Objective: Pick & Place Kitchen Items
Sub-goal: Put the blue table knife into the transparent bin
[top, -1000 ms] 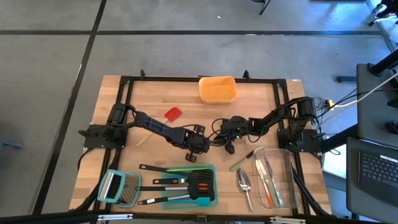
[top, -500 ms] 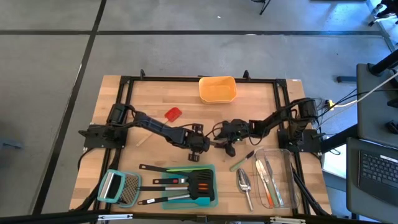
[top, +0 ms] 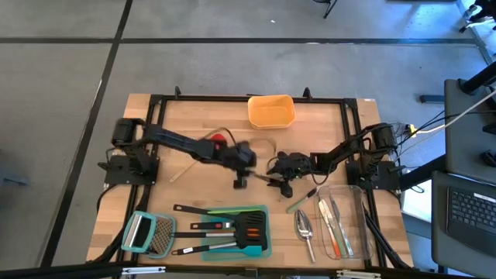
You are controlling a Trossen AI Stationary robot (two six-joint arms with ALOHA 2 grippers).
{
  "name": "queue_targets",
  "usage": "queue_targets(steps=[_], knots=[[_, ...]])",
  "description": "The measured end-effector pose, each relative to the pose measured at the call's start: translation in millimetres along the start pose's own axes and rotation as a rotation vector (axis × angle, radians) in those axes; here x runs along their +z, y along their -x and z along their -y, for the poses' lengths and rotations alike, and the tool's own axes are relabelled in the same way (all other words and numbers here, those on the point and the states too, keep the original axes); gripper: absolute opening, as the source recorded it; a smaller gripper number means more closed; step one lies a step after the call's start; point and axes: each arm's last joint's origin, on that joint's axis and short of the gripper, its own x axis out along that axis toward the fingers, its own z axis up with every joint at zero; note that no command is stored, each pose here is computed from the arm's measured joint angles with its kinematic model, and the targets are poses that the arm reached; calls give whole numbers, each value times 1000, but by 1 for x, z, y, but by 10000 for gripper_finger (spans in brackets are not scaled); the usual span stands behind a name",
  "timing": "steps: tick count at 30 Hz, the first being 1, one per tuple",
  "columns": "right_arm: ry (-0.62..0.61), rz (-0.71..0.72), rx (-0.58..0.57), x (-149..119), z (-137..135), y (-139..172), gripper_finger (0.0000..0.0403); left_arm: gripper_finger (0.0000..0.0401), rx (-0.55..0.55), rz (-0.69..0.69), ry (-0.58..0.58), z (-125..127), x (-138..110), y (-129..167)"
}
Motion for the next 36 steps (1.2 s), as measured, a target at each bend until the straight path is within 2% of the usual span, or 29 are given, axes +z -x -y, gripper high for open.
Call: queue_targets(steps=[5,11,19,26,36], knots=[[54,0,-79,-2,-10,-1,245,104,45,111,92,-25,-16,26],[22,18,-225,-4,-23,-3,238,104,70,280,121,-24,-29,38],[-45,11,-285,-3,-30,-7,235,103,111,325,87,-11,-36,38],[-56,11,-369,-4,-28,-10,212,103,94,360,66,-4,-33,39],[38,2,-382,-3,-25,-11,196,103,90,366,74,-3,-32,39]])
